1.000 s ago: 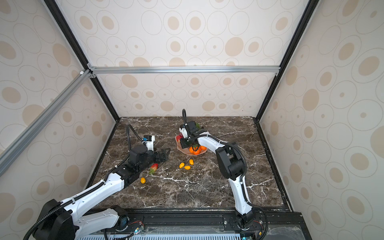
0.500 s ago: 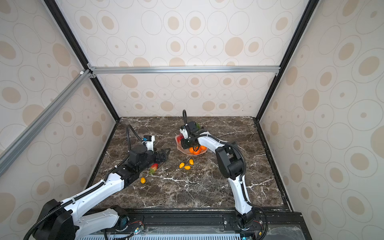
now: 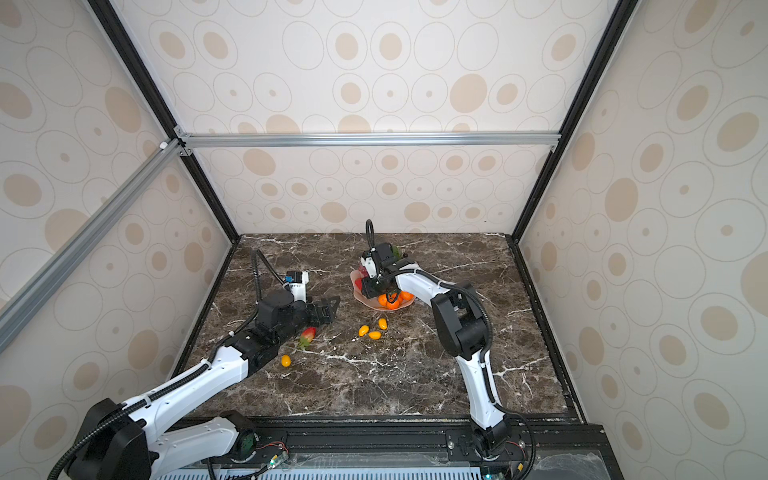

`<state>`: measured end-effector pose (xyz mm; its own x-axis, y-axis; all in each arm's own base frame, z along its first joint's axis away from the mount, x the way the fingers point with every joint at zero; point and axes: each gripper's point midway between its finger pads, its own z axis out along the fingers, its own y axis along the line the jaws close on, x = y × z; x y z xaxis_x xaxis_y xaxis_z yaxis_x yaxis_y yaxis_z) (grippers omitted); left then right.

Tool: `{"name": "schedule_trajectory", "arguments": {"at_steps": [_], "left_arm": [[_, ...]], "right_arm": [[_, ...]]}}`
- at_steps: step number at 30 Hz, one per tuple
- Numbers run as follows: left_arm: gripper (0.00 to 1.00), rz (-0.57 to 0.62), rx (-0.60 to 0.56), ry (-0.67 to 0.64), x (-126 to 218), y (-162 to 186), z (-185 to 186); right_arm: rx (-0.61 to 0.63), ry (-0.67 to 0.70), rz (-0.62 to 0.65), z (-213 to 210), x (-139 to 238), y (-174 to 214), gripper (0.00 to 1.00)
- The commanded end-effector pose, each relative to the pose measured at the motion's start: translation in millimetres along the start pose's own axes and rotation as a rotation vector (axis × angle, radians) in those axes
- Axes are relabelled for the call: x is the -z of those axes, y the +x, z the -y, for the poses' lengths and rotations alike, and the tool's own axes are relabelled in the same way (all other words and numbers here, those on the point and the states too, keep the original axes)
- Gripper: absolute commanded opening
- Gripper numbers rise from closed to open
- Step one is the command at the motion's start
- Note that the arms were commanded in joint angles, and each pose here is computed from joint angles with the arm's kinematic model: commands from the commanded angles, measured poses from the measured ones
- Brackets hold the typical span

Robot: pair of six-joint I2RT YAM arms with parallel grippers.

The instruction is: Place and organize the fake fruits in the fruit bowl

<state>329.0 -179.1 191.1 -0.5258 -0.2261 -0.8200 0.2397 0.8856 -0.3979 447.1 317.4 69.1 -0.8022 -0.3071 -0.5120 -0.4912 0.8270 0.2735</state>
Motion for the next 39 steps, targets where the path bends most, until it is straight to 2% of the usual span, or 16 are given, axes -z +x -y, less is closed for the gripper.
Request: {"name": "schedule_trajectory", "arguments": {"at_steps": [1, 8, 12, 16, 22, 31, 39], "left_arm": [[0.98, -0.001, 0.026, -0.026, 1.5, -1.1, -7.2], [0.98, -0.021, 0.047, -0.033, 3.9, 5.8, -13.3], [0.98, -0.023, 0.064, -0.037, 8.6, 8.3, -17.9], [0.98, -0.019, 0.091, -0.044, 15.2, 8.2, -26.1], [0.98, -0.008, 0.15, -0.059, 27.3, 9.8, -46.0], [0.98, 0.017, 0.202, -0.109, 42.0, 5.5, -71.1], [0.98, 0.022, 0.253, -0.158, 51.6, 9.8, -92.1]], "right_arm": [[0.022, 0.026, 0.074, -0.3, 30.3, -16.2, 0.47], [0.038, 0.048, 0.117, -0.4, 50.7, -16.5, 0.57], [0.043, 0.06, 0.143, -0.5, 64.7, -15.0, 0.57], [0.061, 0.031, 0.184, -10.5, 81.8, -12.9, 0.52], [0.155, -0.016, 0.223, -41.6, 98.1, -2.0, 0.5], [0.336, -0.12, 0.198, -101.5, 86.5, 14.2, 0.49], [0.432, -0.188, 0.121, -145.1, 59.5, 30.3, 0.49]]}}
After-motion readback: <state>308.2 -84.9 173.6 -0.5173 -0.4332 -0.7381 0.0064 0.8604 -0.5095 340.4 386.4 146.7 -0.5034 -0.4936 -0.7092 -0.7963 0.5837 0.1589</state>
